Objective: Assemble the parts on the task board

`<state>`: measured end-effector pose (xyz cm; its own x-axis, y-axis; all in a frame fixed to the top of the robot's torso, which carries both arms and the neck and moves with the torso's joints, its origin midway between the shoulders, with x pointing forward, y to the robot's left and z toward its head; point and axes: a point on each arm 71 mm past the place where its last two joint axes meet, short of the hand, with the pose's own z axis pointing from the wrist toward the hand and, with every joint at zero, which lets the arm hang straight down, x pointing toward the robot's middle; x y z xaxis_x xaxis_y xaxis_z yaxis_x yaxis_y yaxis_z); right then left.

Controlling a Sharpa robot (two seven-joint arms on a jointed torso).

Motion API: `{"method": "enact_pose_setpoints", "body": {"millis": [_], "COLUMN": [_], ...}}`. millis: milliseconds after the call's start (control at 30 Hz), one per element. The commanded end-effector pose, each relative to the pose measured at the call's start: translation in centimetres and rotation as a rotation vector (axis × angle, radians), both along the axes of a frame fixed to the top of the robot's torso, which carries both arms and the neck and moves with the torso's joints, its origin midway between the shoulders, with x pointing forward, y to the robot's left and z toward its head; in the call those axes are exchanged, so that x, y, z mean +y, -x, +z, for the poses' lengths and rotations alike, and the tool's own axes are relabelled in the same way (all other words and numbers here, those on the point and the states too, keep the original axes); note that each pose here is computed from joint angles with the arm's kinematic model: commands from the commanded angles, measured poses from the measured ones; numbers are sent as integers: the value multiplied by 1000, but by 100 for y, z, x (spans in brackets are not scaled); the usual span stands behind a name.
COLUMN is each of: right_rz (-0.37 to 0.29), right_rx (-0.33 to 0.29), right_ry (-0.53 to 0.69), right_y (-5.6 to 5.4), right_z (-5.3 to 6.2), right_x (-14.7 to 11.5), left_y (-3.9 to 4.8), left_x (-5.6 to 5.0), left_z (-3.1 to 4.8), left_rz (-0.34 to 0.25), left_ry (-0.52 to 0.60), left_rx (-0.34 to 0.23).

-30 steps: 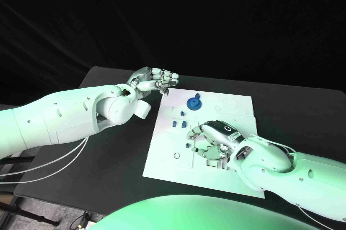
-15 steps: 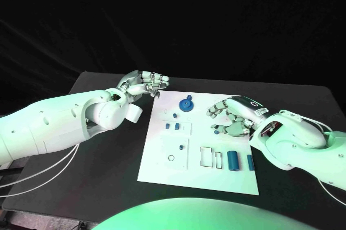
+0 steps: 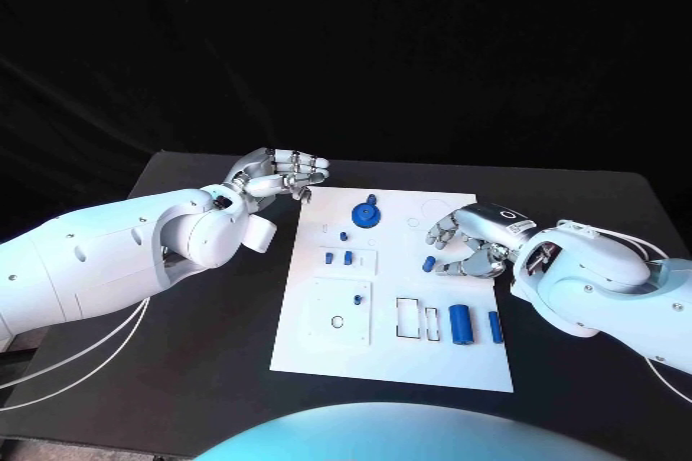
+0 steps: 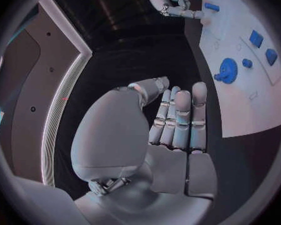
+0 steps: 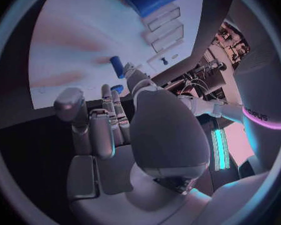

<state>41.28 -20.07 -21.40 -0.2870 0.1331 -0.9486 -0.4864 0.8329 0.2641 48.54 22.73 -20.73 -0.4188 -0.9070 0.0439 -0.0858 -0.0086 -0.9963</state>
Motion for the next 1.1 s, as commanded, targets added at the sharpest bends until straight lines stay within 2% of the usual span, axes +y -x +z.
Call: {"method": "enact_pose_setpoints", "body": {"millis": [33, 367, 1100], "right_rz": [7, 14, 17], "right_rx": [28, 31, 30], "right_ry": [91, 81, 55], "right_y": [6, 12, 7], "right_z": [-74, -138, -167], "right_x": [-9, 45, 115], "left_y": [5, 7, 8], "left_x": [-16, -10, -11], "left_z": [10, 10, 9], "left_rz": [-17, -17, -20], "left_ry": [8, 7, 7], "left_rx": [-5, -5, -2]}}
